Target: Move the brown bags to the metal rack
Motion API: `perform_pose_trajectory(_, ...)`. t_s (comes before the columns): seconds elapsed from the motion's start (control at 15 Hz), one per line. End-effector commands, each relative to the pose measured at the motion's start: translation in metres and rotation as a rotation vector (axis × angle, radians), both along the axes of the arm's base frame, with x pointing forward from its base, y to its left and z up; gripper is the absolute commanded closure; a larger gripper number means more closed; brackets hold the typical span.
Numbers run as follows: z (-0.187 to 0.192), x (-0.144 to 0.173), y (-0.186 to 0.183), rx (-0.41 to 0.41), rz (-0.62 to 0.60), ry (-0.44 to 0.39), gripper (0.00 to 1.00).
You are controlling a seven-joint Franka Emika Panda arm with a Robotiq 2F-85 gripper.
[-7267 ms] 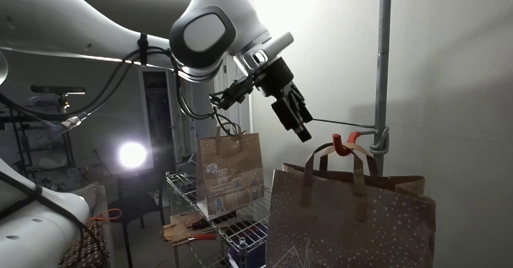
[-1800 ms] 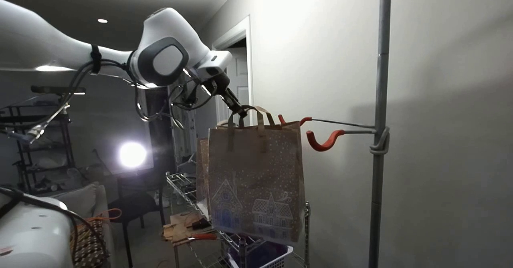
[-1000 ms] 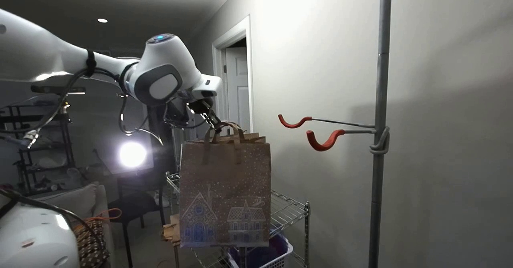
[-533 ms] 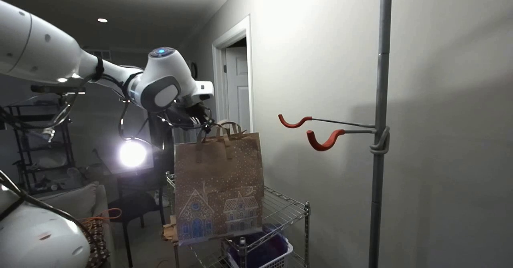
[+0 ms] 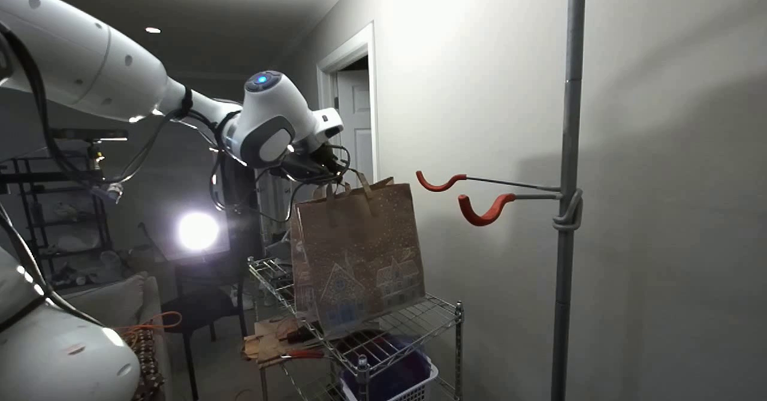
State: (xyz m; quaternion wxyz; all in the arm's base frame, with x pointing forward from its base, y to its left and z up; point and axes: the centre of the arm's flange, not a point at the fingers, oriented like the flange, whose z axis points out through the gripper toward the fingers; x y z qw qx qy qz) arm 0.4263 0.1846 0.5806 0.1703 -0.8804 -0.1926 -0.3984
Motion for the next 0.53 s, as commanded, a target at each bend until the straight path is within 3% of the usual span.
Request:
perform_pose_trajectory(0.0, -0.008, 0.025, -0.006, -0.027, 0.081, -0.056, 0.99)
perform_pose_trajectory(0.27, -0.018, 0.036, -0.005, -0.065, 0.164, -0.073, 0.99)
perform_pose_trajectory(0.33, -0.02, 0.036, -0.005, -0.061, 0.18, -0.065, 0.73)
perform_pose_trajectory(0.47, -0.025, 0.033, -0.006, -0.064, 0.201, -0.072, 0.66)
